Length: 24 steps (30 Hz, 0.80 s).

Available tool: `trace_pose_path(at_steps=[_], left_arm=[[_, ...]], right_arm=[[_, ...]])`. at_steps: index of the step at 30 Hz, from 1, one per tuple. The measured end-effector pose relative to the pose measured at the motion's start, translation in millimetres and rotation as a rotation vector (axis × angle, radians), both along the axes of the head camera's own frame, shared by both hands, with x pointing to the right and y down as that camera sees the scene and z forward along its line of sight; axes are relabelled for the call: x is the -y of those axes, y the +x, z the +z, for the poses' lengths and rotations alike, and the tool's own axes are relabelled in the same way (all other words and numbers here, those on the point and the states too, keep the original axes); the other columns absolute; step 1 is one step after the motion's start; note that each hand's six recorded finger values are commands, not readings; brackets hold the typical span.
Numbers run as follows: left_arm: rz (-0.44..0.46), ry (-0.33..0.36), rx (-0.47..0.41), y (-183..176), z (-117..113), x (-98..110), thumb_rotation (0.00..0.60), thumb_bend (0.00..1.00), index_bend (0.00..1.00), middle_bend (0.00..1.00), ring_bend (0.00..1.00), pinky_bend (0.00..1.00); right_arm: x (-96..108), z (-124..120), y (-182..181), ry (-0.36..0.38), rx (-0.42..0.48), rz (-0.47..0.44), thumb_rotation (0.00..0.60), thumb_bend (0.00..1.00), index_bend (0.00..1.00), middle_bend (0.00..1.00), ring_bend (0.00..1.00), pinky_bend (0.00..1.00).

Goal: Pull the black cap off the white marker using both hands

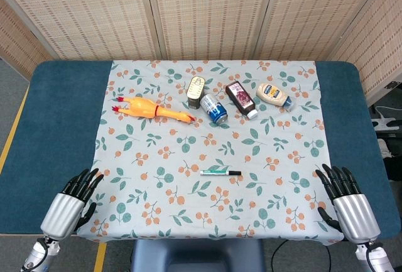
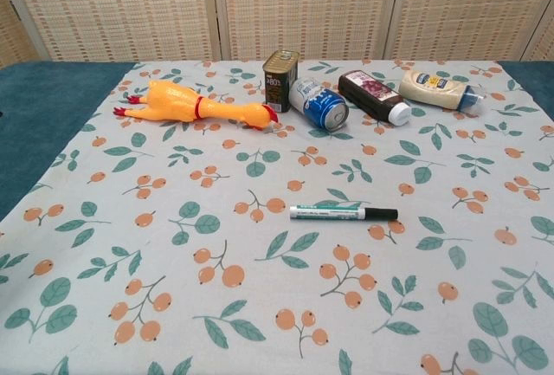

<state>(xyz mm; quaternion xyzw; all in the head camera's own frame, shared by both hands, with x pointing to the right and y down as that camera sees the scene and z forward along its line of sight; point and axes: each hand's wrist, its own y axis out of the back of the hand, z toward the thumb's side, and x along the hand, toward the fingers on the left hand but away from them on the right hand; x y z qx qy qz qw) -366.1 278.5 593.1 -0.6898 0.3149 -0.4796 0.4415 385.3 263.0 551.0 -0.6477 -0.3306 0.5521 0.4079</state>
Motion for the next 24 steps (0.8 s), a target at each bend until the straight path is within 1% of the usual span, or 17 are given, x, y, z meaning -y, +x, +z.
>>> trace_pose_path(at_steps=[4, 5, 6, 7, 8, 9, 10, 11, 12, 13, 14, 15, 16, 17, 18, 21, 24], left_arm=[[-0.001, -0.006, 0.001, -1.0, -3.0, -5.6, 0.600, 0.49, 0.00, 0.00, 0.00, 0.20], [0.001, -0.012, 0.004, -0.5, -1.7, -5.2, 0.600, 0.49, 0.00, 0.00, 0.00, 0.22], [0.003, -0.021, 0.005, 0.5, 0.1, -5.3, 0.600, 0.49, 0.00, 0.00, 0.03, 0.26], [0.011, -0.030, 0.003, 2.7, 2.1, -5.9, 0.600, 0.49, 0.00, 0.00, 0.11, 0.34], [0.020, -0.033, -0.001, 5.4, 2.8, -6.6, 0.600, 0.49, 0.00, 0.03, 0.21, 0.44], [0.031, -0.032, -0.009, 8.9, 3.1, -7.5, 0.600, 0.49, 0.01, 0.11, 0.36, 0.56], [0.048, -0.026, -0.025, 15.5, 3.5, -8.6, 0.600, 0.49, 0.02, 0.24, 0.50, 0.65], [0.062, -0.021, -0.041, 21.9, 4.1, -9.5, 0.600, 0.49, 0.04, 0.35, 0.58, 0.70], [0.078, -0.014, -0.057, 29.0, 4.6, -10.2, 0.600, 0.49, 0.06, 0.42, 0.63, 0.73], [0.097, -0.005, -0.076, 38.1, 5.1, -10.8, 0.600, 0.48, 0.08, 0.48, 0.68, 0.77], [0.108, 0.001, -0.084, 42.8, 5.5, -10.9, 0.600, 0.48, 0.10, 0.51, 0.71, 0.80], [0.114, 0.005, -0.086, 45.3, 5.8, -10.8, 0.600, 0.48, 0.14, 0.51, 0.75, 0.84], [0.119, 0.008, -0.088, 47.5, 6.1, -10.2, 0.600, 0.48, 0.16, 0.47, 0.78, 0.87], [0.125, 0.011, -0.091, 50.3, 6.5, -9.3, 0.600, 0.48, 0.18, 0.36, 0.79, 0.89], [0.138, 0.017, -0.098, 55.9, 7.0, -8.2, 0.600, 0.48, 0.18, 0.30, 0.81, 0.91], [0.203, 0.032, -0.114, 88.9, 14.2, -8.8, 0.600, 0.48, 0.17, 0.22, 0.86, 0.96], [0.269, 0.024, -0.099, 124.5, 28.4, -13.0, 0.600, 0.48, 0.15, 0.15, 0.90, 0.99]], right_arm=[[0.3, -1.8, 0.3, 0.000, 0.004, 0.004, 0.600, 0.16, 0.00, 0.00, 0.00, 0.00], [0.2, -2.1, 0.3, -0.001, 0.006, 0.003, 0.600, 0.16, 0.00, 0.00, 0.00, 0.00], [0.2, -2.6, 0.4, 0.000, 0.006, 0.003, 0.600, 0.16, 0.00, 0.00, 0.00, 0.00], [0.4, -3.2, 0.3, 0.001, 0.008, 0.005, 0.600, 0.16, 0.00, 0.00, 0.00, 0.00], [0.8, -3.4, 0.4, 0.003, 0.009, 0.006, 0.600, 0.16, 0.00, 0.00, 0.00, 0.00], [1.0, -3.3, 0.6, 0.003, 0.008, 0.008, 0.600, 0.16, 0.00, 0.00, 0.00, 0.00], [1.1, -2.7, 1.0, 0.002, 0.005, 0.008, 0.600, 0.16, 0.00, 0.00, 0.00, 0.00], [1.1, -1.9, 1.2, 0.000, 0.003, 0.008, 0.600, 0.16, 0.00, 0.00, 0.00, 0.00], [1.0, -1.0, 1.3, -0.002, 0.001, 0.008, 0.600, 0.16, 0.00, 0.00, 0.00, 0.00], [1.1, 0.0, 1.4, -0.004, 0.000, 0.008, 0.600, 0.16, 0.00, 0.00, 0.00, 0.00], [1.2, 0.2, 1.3, -0.005, -0.001, 0.008, 0.600, 0.16, 0.00, 0.00, 0.00, 0.00], [1.2, 0.6, 1.3, -0.006, -0.001, 0.008, 0.600, 0.16, 0.00, 0.00, 0.00, 0.00], [1.2, 1.5, 1.2, -0.009, -0.001, 0.007, 0.600, 0.16, 0.00, 0.00, 0.00, 0.00], [1.2, 2.5, 0.9, -0.012, -0.002, 0.006, 0.600, 0.16, 0.00, 0.00, 0.00, 0.00], [1.4, 4.6, 0.2, -0.016, -0.002, 0.006, 0.600, 0.16, 0.00, 0.00, 0.00, 0.00], [1.6, 7.7, -0.6, -0.019, -0.010, 0.005, 0.600, 0.16, 0.00, 0.00, 0.00, 0.00], [0.4, 12.4, -0.7, -0.033, -0.021, 0.001, 0.600, 0.16, 0.00, 0.00, 0.00, 0.00]])
